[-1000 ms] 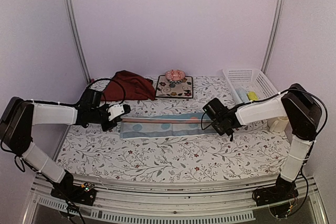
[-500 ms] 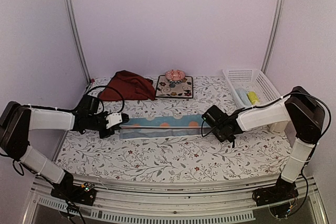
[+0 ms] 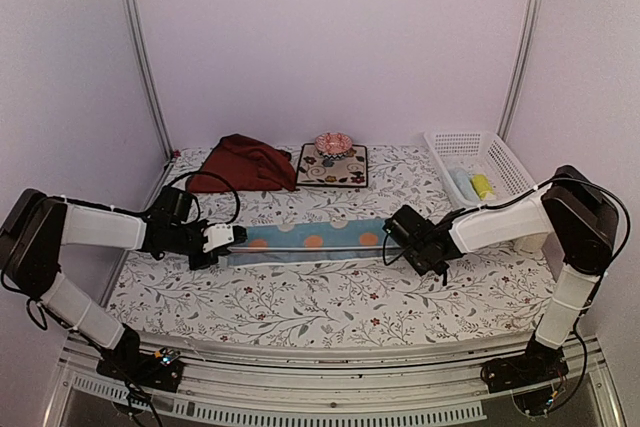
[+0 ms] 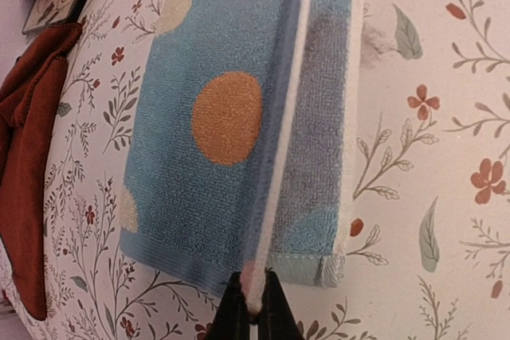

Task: Roll the towels
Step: Fold the towel at the center of the board.

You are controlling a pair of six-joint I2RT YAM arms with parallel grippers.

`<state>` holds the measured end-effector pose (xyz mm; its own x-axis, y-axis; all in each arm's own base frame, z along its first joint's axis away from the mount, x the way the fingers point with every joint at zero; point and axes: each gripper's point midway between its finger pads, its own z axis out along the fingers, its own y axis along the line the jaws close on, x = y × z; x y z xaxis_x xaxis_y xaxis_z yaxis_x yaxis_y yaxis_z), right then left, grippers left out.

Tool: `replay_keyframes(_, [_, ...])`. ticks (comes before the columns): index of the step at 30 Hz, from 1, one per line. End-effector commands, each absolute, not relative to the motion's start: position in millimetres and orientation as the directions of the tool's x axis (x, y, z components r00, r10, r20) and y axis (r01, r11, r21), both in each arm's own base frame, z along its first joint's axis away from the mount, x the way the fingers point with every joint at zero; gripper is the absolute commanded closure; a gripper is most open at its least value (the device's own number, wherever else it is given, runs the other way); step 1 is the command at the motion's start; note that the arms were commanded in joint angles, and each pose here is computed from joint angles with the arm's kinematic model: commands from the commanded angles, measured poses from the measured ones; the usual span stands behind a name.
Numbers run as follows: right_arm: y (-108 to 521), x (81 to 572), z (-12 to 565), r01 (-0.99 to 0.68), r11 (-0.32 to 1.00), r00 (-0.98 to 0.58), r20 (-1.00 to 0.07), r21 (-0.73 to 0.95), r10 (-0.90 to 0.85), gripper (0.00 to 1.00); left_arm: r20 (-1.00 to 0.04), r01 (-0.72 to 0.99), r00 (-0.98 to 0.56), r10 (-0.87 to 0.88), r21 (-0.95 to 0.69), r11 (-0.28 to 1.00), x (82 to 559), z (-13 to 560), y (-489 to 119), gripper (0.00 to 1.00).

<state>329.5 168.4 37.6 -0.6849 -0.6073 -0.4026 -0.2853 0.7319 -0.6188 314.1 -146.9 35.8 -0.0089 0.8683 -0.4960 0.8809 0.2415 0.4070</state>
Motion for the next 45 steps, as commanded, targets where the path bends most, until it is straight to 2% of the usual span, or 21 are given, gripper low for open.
replay_keyframes(1, [155,323,32,-0.279,0.708,-0.704,-0.363,-0.649,-0.610,0.98,-0.461,0.883,-0.034,0.887,0.402,0.242,311,25,-134,1.00])
replay_keyframes(16, [166,311,28,-0.340,0.689,-0.683,-0.335,-0.640,-0.649,0.98,-0.443,0.890,-0.038,0.896,0.394,0.232,311,17,-132,0.98])
replay_keyframes(24, [161,313,37,-0.295,0.694,-0.687,-0.359,-0.656,-0.632,0.98,-0.454,0.884,-0.023,0.891,0.407,0.230,309,25,-133,0.97])
replay_keyframes(31, [161,311,31,-0.308,0.692,-0.687,-0.351,-0.653,-0.637,0.97,-0.451,0.888,-0.016,0.893,0.405,0.220,305,26,-133,0.86])
replay_keyframes(34, [162,311,29,-0.317,0.689,-0.686,-0.344,-0.651,-0.641,0.89,-0.442,0.892,-0.015,0.897,0.399,0.212,302,25,-131,0.79])
replay_keyframes(39, [165,310,30,-0.334,0.694,-0.682,-0.345,-0.637,-0.645,0.56,-0.440,0.890,0.003,0.898,0.411,0.198,297,32,-130,0.67])
replay_keyframes(42, [165,309,40,-0.334,0.703,-0.678,-0.357,-0.628,-0.642,0.43,-0.445,0.884,0.014,0.895,0.425,0.197,296,40,-129,0.59])
replay_keyframes(45, [168,308,57,-0.326,0.733,-0.669,-0.403,-0.597,-0.625,0.35,-0.457,0.874,0.029,0.889,0.444,0.199,297,53,-128,0.50])
